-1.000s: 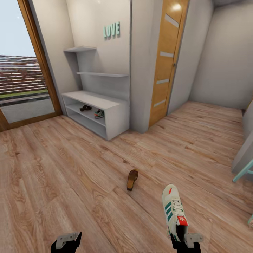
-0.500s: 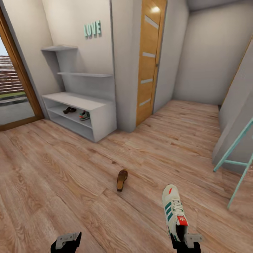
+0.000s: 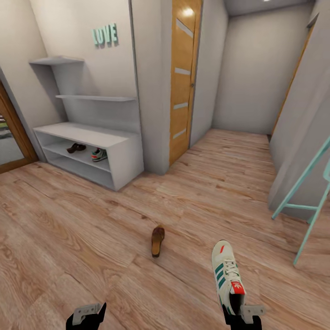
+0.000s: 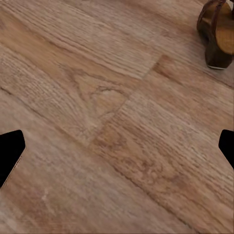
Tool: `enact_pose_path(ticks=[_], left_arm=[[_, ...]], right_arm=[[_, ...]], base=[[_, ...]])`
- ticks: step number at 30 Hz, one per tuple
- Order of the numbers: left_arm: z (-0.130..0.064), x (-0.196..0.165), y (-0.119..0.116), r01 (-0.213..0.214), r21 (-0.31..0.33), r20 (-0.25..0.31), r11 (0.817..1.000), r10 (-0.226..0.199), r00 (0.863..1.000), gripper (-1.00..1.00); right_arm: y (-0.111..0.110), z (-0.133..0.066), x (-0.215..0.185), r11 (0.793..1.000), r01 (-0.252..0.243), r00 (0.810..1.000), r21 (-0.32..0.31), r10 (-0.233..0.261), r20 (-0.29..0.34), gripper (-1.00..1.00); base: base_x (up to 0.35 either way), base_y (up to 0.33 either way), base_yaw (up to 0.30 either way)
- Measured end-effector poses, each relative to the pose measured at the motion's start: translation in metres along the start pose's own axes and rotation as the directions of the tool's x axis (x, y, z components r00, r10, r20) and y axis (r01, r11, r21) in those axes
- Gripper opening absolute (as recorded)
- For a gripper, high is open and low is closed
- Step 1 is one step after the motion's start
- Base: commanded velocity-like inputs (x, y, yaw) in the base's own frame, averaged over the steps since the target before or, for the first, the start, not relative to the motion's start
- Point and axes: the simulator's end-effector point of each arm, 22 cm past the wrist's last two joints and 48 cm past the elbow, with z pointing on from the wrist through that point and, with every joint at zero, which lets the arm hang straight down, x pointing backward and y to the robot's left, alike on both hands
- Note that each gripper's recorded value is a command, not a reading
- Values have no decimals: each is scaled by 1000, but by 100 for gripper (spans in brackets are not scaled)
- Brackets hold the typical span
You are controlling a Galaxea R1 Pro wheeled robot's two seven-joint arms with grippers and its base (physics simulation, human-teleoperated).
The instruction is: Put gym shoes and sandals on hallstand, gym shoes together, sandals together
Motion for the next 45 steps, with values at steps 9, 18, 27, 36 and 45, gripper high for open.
enact_pose_path(ticks=[9,18,27,36,45], left_arm=[[0,0,0,0,0,0,1000,0,1000,100],[0,0,0,0,-1,1,1000,0,1000,100],[0,-1,1,0,-2,2,1000,0,1000,100],[0,-4,0,0,-1,8,1000,0,1000,100],[0,-6,0,0,0,13,1000,0,1000,100]], right_arm=[[0,0,1,1000,3,1000,-4,-3,-2,-100],[0,0,0,1000,2,1000,-3,-2,-1,-100],[0,0,-1,1000,-1,1000,-1,1,1,-100],[0,0,-3,1000,-2,1000,0,2,6,-100],[0,0,-6,1000,-2,1000,0,2,11,-100]], base=[[14,21,-7],[0,1,0],[68,83,-93],[132,255,-236],[131,284,-251]])
